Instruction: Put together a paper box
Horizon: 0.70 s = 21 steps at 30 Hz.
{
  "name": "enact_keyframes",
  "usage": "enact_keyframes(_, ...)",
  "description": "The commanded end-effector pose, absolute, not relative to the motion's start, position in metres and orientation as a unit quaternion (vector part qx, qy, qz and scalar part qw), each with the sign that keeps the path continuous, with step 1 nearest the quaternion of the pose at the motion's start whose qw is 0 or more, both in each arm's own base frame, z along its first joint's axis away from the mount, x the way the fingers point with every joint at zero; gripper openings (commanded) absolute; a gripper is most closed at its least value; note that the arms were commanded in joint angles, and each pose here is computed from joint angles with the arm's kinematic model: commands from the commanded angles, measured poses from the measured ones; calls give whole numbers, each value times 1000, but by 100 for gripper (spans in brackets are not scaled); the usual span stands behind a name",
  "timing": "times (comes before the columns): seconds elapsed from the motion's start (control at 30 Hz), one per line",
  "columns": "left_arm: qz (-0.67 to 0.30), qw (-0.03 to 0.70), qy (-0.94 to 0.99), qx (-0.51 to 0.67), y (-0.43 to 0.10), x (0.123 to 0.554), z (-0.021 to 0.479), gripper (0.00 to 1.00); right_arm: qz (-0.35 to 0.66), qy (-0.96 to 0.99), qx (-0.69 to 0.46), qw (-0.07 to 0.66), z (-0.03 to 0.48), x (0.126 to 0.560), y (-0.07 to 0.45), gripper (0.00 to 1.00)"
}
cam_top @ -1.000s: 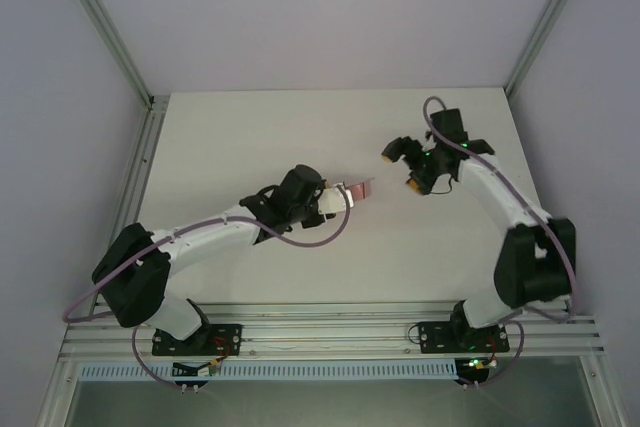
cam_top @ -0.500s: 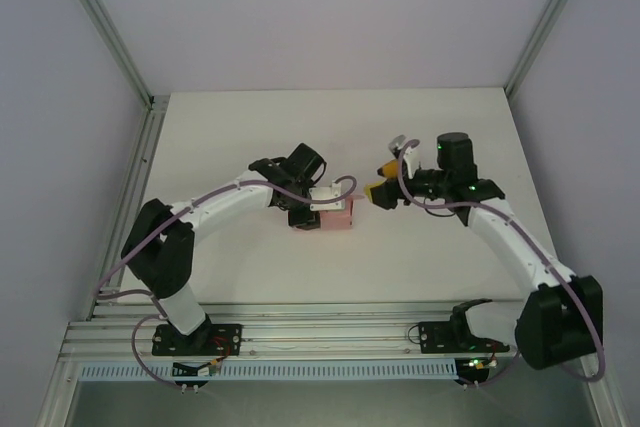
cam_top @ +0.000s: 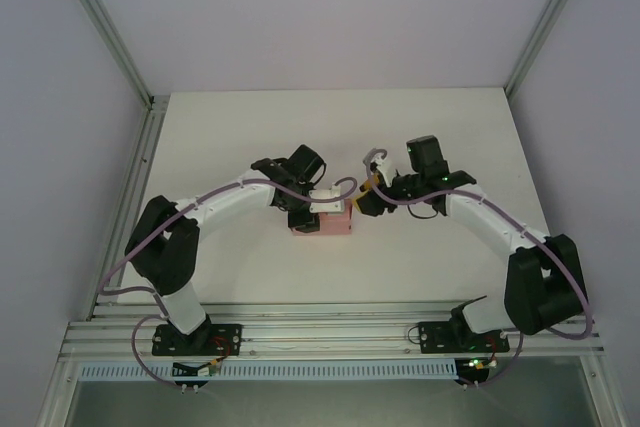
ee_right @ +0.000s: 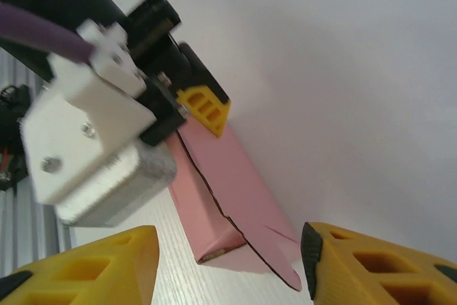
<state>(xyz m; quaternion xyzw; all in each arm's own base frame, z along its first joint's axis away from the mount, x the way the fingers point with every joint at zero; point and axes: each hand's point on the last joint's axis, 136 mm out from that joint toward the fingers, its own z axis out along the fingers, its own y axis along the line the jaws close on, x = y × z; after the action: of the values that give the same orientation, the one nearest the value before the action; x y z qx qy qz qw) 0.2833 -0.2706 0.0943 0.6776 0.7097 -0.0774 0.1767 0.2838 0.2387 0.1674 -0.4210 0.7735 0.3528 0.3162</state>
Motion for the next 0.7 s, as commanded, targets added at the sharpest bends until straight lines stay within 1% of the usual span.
enact_keyframes(0.0,-92,174,705,681,-273,284,97,38,326,781,-438,304,157,288,239,54)
enact_keyframes(0.17,-94,173,704,682,-274,283,97,38,315,787,-439,297,146,294,240,51)
enact_keyframes(0.2,-94,173,705,682,-274,284,97,38,314,788,-439,297,145,295,240,46)
enact_keyframes(0.27,-92,173,705,681,-274,285,97,38,317,787,-437,297,145,297,243,41)
enact_keyframes(0.43,-87,177,711,674,-274,289,96,38,333,780,-436,302,154,295,251,16)
enact_keyframes(0.57,-84,195,723,657,-280,299,100,38,326,800,-410,293,157,293,256,6)
enact_keyframes(0.67,-86,204,731,645,-284,305,100,38,330,836,-338,278,155,297,264,0)
